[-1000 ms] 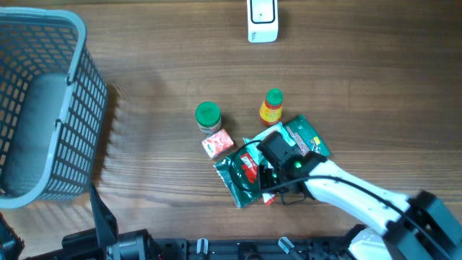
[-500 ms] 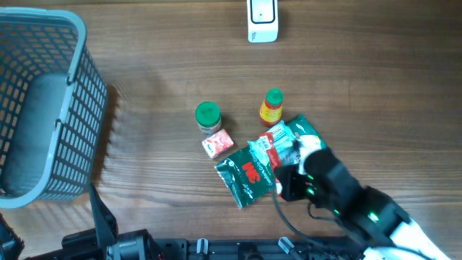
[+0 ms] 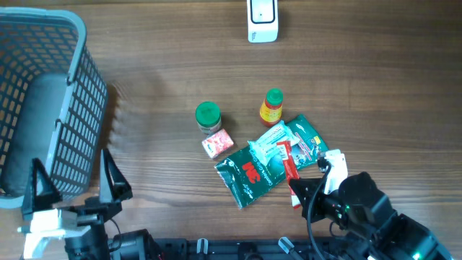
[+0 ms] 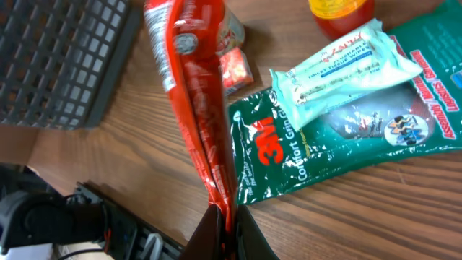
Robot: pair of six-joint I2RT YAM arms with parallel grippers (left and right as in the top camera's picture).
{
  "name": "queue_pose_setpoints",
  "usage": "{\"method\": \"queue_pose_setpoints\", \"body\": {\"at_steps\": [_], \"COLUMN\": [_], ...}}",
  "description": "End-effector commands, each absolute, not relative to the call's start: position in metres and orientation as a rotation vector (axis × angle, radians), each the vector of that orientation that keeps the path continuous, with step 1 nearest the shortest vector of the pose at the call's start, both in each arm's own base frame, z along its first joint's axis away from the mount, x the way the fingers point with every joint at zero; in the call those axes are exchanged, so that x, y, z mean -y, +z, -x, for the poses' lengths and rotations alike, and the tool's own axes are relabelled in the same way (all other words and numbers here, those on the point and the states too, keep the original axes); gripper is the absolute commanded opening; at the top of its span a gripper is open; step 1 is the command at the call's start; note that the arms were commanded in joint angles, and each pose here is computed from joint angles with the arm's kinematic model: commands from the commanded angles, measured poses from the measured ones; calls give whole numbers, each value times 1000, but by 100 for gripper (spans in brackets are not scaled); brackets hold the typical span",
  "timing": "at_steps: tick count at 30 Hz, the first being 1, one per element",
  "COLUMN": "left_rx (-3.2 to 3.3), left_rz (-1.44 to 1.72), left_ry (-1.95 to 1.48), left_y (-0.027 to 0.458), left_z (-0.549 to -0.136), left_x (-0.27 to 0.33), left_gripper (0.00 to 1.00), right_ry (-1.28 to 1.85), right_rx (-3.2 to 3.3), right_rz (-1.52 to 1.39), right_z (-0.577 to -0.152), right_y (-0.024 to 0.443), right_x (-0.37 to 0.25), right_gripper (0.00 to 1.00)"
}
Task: Scan the item barcode
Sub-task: 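Lift the red tube upright with the right gripper, then hold the red tube raised in the right gripper above the pouch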
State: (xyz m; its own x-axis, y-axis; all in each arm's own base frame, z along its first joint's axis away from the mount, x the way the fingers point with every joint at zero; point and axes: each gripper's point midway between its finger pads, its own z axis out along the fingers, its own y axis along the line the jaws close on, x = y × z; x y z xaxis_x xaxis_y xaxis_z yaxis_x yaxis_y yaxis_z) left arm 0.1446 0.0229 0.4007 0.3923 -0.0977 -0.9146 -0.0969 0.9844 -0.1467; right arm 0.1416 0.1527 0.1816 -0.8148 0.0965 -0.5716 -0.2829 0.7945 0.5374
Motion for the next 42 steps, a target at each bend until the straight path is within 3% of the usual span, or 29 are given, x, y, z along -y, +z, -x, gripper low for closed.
{"method": "queue_pose_setpoints", "body": {"at_steps": [1, 10, 18, 37, 42], "left_rx": [-1151, -1213, -1268, -1535, -1540], "left_rz": [274, 122, -20, -36, -35], "left_ry": [-104, -364, -319, -382, -382], "left_y": [399, 377, 351, 224, 194], "left_z": [-146, -166, -181, -236, -244], "left_x": [-26, 17, 33, 45, 45], "left_gripper": [100, 100, 100, 100, 100], "right_ry": [890, 871, 816, 807, 642], "right_rx": [-2242, -2183, -2203, -1929, -1863], "right_rz": [194, 222, 207, 388, 530], "right_z": [-143, -146, -147, -162, -168], "right_y": [233, 251, 244, 293, 292], "right_x": [-155, -152, -145, -161, -156], "right_gripper": [5, 5, 5, 5, 4]}}
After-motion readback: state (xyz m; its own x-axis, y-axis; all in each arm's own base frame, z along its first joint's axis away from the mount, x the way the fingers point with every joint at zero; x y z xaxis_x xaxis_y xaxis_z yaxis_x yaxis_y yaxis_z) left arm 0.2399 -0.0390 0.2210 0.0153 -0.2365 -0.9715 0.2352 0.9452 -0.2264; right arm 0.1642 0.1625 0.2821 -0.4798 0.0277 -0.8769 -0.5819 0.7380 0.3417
